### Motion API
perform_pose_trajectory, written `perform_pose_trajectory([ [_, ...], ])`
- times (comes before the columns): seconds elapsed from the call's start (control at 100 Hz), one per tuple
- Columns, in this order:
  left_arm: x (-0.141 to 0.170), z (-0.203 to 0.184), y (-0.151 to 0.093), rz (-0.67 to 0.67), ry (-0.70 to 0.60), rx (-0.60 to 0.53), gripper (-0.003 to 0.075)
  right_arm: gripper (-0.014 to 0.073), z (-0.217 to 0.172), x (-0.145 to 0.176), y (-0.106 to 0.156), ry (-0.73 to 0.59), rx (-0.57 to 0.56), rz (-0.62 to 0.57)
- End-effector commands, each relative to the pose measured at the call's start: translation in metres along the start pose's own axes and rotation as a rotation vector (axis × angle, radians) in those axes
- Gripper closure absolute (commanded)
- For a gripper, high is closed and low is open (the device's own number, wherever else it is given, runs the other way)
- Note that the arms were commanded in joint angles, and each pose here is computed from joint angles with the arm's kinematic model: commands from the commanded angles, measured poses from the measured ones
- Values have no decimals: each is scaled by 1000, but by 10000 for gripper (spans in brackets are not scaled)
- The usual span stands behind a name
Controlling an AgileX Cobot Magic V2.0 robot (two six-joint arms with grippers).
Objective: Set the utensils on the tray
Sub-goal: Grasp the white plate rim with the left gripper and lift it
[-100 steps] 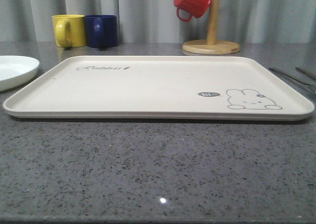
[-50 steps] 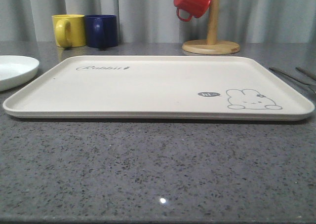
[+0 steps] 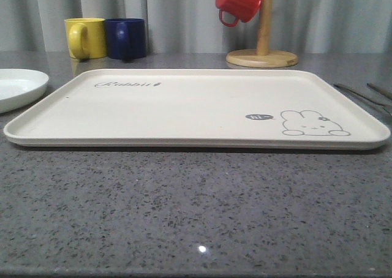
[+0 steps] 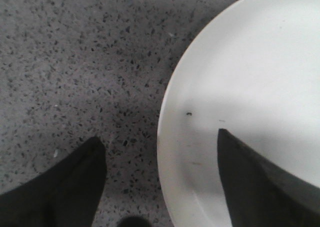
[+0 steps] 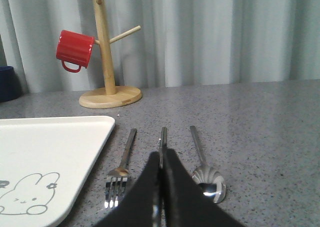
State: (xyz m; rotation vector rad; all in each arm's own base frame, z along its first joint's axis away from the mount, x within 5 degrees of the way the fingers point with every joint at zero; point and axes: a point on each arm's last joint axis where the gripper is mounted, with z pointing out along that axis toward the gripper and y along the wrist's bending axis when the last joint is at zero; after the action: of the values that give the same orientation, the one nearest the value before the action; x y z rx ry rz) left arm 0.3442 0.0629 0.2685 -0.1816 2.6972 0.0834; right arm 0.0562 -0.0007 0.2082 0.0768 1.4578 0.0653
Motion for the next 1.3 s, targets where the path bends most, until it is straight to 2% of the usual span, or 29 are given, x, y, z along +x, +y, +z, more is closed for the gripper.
perform_pose_trajectory([
  [0.0, -11, -12, 1, -12, -81, 7, 265, 663, -1, -14, 1, -110, -10, -7],
  [0.15, -10, 3, 1, -12, -35, 9, 267, 663, -1, -14, 1, -110, -10, -7],
  [0.24, -9, 7, 0, -17, -20, 15, 313, 663, -1, -14, 1, -110, -10, -7],
  [0.29, -8, 7, 0, -19, -14, 17, 377, 663, -1, -14, 1, -110, -10, -7],
  [0.34, -8, 7, 0, -19, -10, 17, 475, 663, -1, -14, 1, -110, -10, -7],
  [0.44, -8, 6, 0, -19, -9, 17, 732, 663, -1, -14, 1, -110, -10, -7],
  [0.45, -8, 5, 0, -19, -12, 17, 740, 663, -1, -14, 1, -110, -10, -7],
  [0.66, -9, -14, 0, -18, -65, 15, 737, 663, -1, -14, 1, -110, -10, -7],
  [0.95, -4, -88, -3, -12, -263, 47, 737, 663, -1, -14, 1, -110, -10, -7],
  [1.13, 5, -130, -13, 0, -382, 153, 737, 663, -1, -14, 1, -110, -10, -7],
  [1.29, 8, -144, -25, 7, -423, 283, 738, 663, -1, -14, 1, -110, -10, -7],
])
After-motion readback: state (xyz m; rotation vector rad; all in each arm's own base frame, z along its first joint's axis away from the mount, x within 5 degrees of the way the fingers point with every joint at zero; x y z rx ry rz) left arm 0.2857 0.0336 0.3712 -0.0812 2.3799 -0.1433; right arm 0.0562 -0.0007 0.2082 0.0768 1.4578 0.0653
